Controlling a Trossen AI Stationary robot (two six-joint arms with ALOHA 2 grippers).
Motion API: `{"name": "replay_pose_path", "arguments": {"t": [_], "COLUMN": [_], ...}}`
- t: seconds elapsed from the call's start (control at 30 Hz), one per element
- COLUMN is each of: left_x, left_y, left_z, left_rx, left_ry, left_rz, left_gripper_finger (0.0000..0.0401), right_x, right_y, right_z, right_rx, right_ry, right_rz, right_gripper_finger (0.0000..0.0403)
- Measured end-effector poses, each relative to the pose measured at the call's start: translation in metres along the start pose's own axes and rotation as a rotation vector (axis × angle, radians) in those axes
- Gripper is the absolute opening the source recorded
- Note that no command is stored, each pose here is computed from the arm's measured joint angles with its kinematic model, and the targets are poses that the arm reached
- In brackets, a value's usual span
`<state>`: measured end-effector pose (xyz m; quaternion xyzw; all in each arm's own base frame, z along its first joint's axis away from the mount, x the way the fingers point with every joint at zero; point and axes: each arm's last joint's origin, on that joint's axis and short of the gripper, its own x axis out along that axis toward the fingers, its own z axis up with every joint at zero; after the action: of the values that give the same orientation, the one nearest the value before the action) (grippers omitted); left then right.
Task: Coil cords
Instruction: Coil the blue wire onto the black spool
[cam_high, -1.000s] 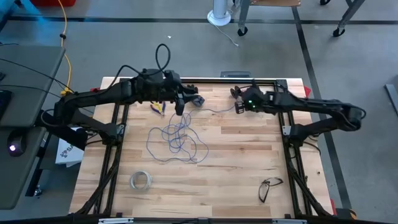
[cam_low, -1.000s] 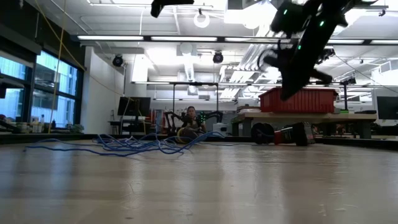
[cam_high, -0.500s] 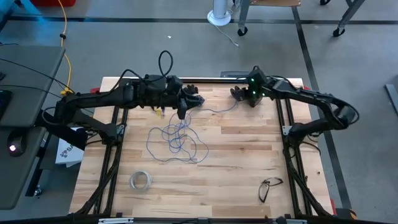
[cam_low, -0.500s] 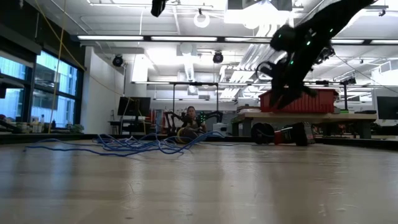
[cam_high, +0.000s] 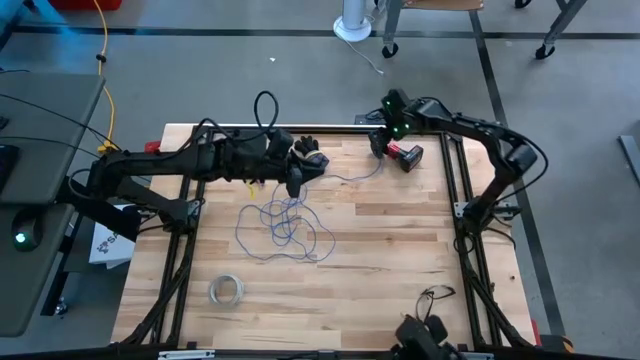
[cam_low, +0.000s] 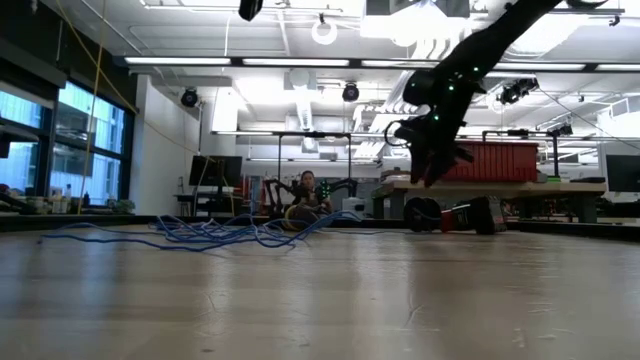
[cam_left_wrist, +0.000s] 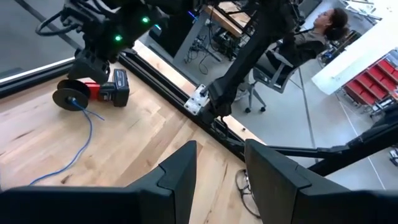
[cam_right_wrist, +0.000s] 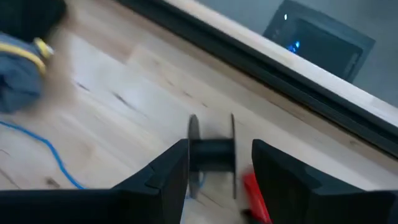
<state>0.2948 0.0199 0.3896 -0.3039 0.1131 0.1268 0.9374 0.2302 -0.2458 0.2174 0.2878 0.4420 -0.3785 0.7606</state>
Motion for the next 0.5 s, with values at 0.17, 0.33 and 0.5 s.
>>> {"name": "replay_pose_path", "arguments": {"t": [0.17, 0.33, 0.5], "left_x": [0.000, -0.001, -0.001], "left_y": [-0.003, -0.004, -0.003], "left_z": [-0.002, -0.003, -0.003], "left_rx": [-0.004, -0.008, -0.012], "left_ry": [-0.011, -0.014, -0.020], "left_rz": [0.014, 0.019, 0.027], "left_gripper_finger": [0.0131, 0.0131, 0.0131], "right_x": [0.010, 0.020, 0.030], "right_y": [-0.006, -0.006, -0.006], "right_z": [0.002, 0.001, 0.001], "right_rx": [-0.045, -0.047, -0.049], "right_ry": [0.121, 0.144, 0.153], "right_rz": [-0.024, -0.021, -0.022], "right_gripper_finger": [0.0169, 0.0169, 0.0163]}}
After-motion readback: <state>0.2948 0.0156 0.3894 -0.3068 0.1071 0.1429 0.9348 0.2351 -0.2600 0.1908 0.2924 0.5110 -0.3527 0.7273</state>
